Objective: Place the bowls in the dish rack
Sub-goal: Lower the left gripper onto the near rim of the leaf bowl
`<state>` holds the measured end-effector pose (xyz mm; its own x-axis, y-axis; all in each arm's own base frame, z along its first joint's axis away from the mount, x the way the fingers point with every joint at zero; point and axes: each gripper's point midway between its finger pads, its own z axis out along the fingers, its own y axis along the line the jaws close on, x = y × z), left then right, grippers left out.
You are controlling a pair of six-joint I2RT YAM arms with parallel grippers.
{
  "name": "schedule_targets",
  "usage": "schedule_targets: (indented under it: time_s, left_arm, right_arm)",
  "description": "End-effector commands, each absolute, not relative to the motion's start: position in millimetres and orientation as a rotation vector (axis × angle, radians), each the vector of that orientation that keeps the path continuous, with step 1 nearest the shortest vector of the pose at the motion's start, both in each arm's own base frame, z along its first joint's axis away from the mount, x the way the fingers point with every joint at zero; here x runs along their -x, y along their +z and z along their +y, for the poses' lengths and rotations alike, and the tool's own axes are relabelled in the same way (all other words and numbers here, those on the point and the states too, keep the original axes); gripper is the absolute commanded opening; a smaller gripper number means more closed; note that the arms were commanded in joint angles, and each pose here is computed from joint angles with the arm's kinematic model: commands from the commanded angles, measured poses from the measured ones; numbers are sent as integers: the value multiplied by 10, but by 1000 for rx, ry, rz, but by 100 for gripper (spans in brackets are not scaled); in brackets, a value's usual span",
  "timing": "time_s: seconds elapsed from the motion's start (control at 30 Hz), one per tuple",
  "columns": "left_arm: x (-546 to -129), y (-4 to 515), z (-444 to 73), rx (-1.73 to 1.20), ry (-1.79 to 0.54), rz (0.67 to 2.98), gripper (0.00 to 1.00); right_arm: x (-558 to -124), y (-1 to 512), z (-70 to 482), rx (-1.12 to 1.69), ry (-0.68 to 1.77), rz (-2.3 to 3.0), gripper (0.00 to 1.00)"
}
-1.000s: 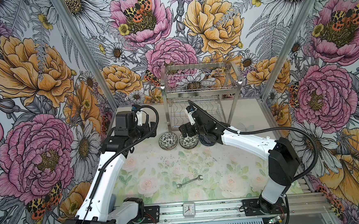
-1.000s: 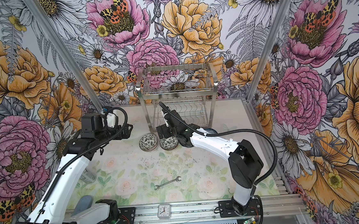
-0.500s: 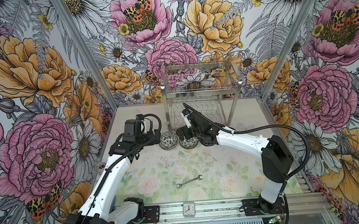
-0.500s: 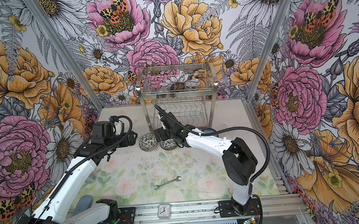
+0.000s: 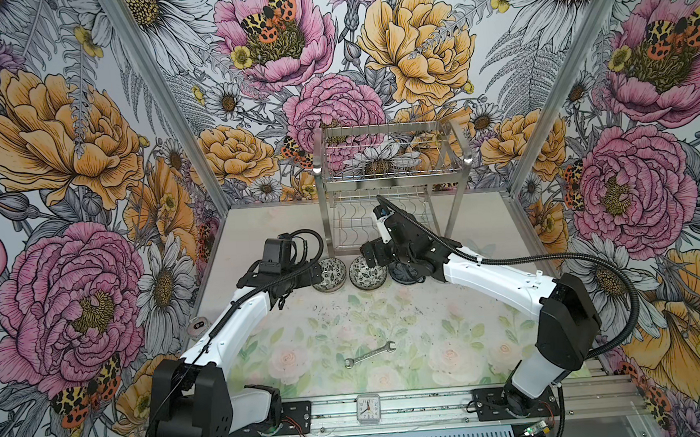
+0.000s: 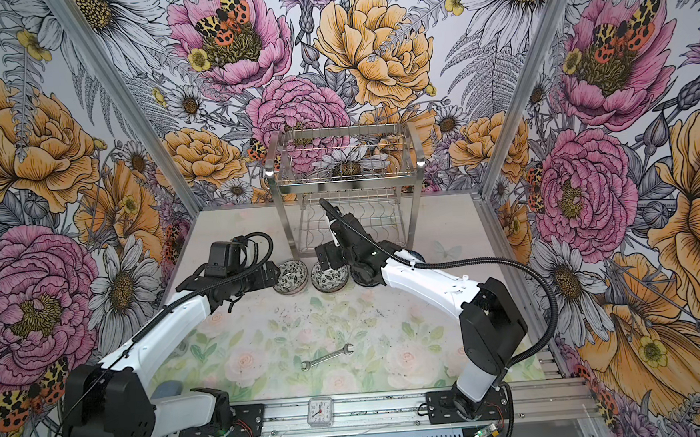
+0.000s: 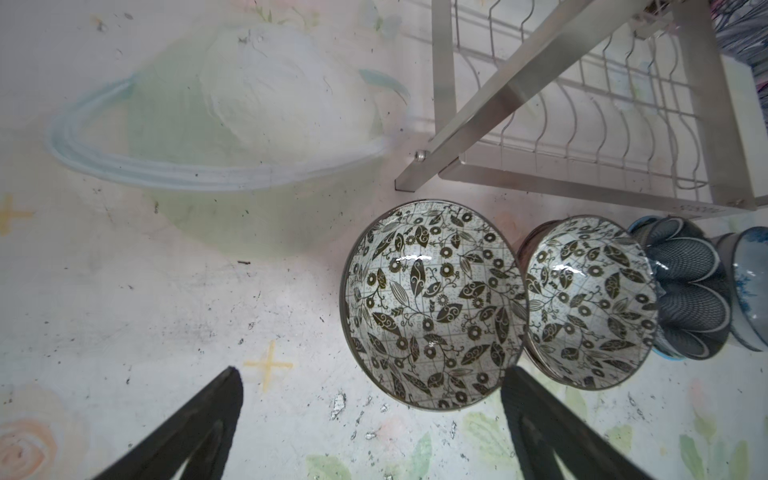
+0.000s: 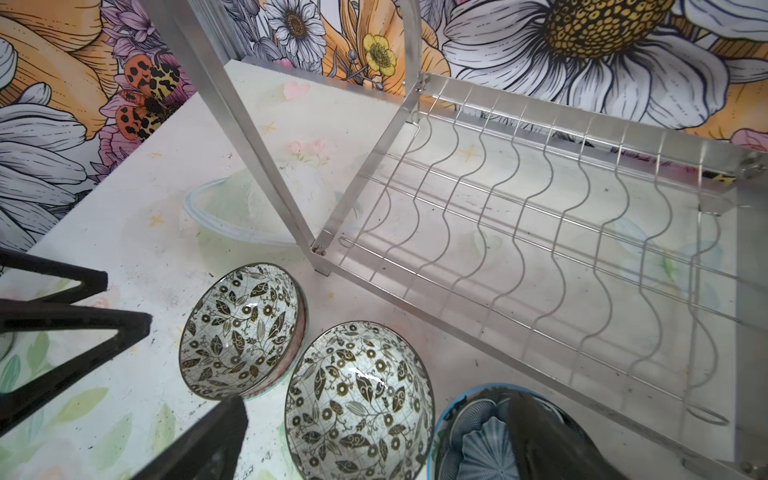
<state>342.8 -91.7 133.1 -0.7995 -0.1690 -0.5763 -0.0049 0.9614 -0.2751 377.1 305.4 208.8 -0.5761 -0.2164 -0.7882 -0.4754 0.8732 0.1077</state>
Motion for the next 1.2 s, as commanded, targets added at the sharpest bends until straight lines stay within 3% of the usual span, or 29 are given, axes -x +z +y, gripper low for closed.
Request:
schedule_targets:
  time_s: [0.0,0.17,0.37,0.73,0.9,1.03,1.17]
  left_arm:
    - [-3511,1196,-1006,119,-356,2489,99]
    - [-3598,1016,-1043,121,-330,2515,98]
    - [-3684,926,-978,122,-256,2529,90]
    - [-3822,733,-956,128,-210,2567,51]
    - [-3851,755,-953,116,-200,2562,40]
    - [-3833,795,-918,114,-175,2561,23]
    - [-3799,832,-876,116,-148,2565,21]
  right_arm:
    - [-3758,2169,2936,485,363,2176,100]
    - [-3757,2157,2868,473,350,2179,100]
    - [-3755,2141,2786,460,336,2184,100]
    - [-3760,2092,2736,450,328,2196,99]
    - [-3755,2075,2701,442,321,2200,99]
    - [-3756,2083,2681,437,319,2199,100]
    - [-3767,2072,2676,436,317,2201,99]
